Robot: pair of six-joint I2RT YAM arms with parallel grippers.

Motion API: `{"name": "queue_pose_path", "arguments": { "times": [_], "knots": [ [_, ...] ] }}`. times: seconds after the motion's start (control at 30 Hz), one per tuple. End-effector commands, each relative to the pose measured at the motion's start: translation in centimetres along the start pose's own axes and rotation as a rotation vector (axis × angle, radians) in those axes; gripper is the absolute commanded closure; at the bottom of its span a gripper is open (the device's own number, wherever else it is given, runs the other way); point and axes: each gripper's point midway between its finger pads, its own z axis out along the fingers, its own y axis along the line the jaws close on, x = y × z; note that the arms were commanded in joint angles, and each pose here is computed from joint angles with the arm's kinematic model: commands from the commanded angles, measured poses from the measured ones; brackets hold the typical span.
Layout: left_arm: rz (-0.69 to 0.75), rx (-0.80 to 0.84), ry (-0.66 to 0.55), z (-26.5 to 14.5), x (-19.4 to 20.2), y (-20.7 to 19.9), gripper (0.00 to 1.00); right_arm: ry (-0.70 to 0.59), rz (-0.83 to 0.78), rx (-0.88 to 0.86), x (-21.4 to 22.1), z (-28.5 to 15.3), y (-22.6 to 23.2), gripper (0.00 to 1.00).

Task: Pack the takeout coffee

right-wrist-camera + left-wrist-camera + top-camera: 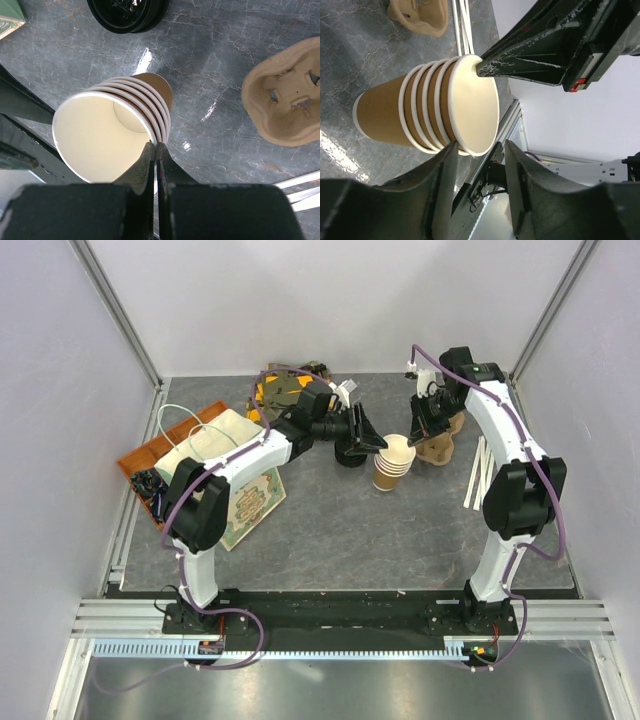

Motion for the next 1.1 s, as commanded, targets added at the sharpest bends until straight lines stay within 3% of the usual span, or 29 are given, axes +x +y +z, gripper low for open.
{"name": "queue_pose_path", "arguments": {
  "times": [0.0, 0.3, 0.57, 0.67, 1.07],
  "knots": [
    [-0.03, 0.026, -0.001, 0.5, 0.0, -0.1, 0.54, -0.057, -0.035, -0.027, -0.6, -1.8, 1.4, 1.0],
    [-0.054, 0.009, 0.007, 1.0, 0.4, 0.8, 0.61, -0.056, -0.031, -0.092, -0.4, -1.8, 2.6, 1.0],
    [-0.074, -0.014, 0.013, 1.6, 0.7, 2.0, 0.33, -0.038, -0.013, -0.153, 0.2, -1.3, 3.4, 1.0],
    [-0.076, -0.018, 0.012, 1.6, 0.7, 2.1, 0.32, -0.032, -0.009, -0.173, 0.3, -1.2, 3.6, 1.0],
    [-0.078, -0.016, 0.014, 1.5, 0.6, 1.8, 0.62, -0.013, 0.01, -0.229, 0.6, -0.8, 4.3, 1.0]
  ]
}}
